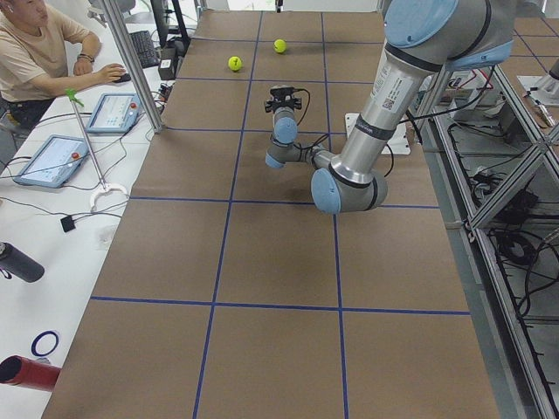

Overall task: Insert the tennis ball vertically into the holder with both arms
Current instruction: 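Move the left gripper back and close it around the upright holder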

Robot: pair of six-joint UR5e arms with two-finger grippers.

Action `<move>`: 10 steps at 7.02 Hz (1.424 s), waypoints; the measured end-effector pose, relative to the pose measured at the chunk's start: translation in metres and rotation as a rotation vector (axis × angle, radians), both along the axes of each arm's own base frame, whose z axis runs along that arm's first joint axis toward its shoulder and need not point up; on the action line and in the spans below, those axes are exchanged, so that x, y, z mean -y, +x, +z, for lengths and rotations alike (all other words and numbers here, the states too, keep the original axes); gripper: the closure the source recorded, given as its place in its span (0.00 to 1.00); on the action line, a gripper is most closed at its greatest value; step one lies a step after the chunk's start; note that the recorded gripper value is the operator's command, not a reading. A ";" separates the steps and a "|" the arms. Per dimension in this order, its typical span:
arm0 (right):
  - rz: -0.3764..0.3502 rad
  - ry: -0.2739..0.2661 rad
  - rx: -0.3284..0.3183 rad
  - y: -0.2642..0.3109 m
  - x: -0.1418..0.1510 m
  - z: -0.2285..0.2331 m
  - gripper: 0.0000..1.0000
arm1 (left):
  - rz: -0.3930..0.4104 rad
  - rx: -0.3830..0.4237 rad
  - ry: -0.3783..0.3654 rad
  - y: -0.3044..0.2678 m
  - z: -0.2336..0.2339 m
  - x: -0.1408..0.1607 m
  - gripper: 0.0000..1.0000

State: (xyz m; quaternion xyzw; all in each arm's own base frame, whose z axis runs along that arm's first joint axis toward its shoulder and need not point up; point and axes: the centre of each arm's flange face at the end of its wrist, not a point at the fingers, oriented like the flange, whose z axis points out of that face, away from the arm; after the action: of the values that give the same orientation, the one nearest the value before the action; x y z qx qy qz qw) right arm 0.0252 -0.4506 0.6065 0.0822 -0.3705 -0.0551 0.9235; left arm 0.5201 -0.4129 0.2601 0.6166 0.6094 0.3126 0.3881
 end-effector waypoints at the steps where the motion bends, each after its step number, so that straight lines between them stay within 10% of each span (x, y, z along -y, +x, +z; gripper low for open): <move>1: 0.000 0.000 0.000 0.000 0.000 0.000 0.00 | -0.004 0.009 0.005 0.008 -0.006 -0.004 0.00; 5: 0.000 -0.001 0.000 0.000 0.000 0.001 0.00 | -0.044 0.014 0.005 0.031 -0.017 -0.012 0.20; 10: 0.003 0.005 0.000 0.000 0.003 -0.003 0.00 | -0.056 0.009 0.026 0.029 -0.020 -0.012 0.20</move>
State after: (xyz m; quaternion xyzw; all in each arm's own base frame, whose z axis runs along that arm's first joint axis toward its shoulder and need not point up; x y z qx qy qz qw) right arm 0.0251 -0.4537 0.6036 0.0848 -0.3700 -0.0546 0.9235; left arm 0.5487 -0.4011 0.2403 0.6369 0.5862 0.3125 0.3912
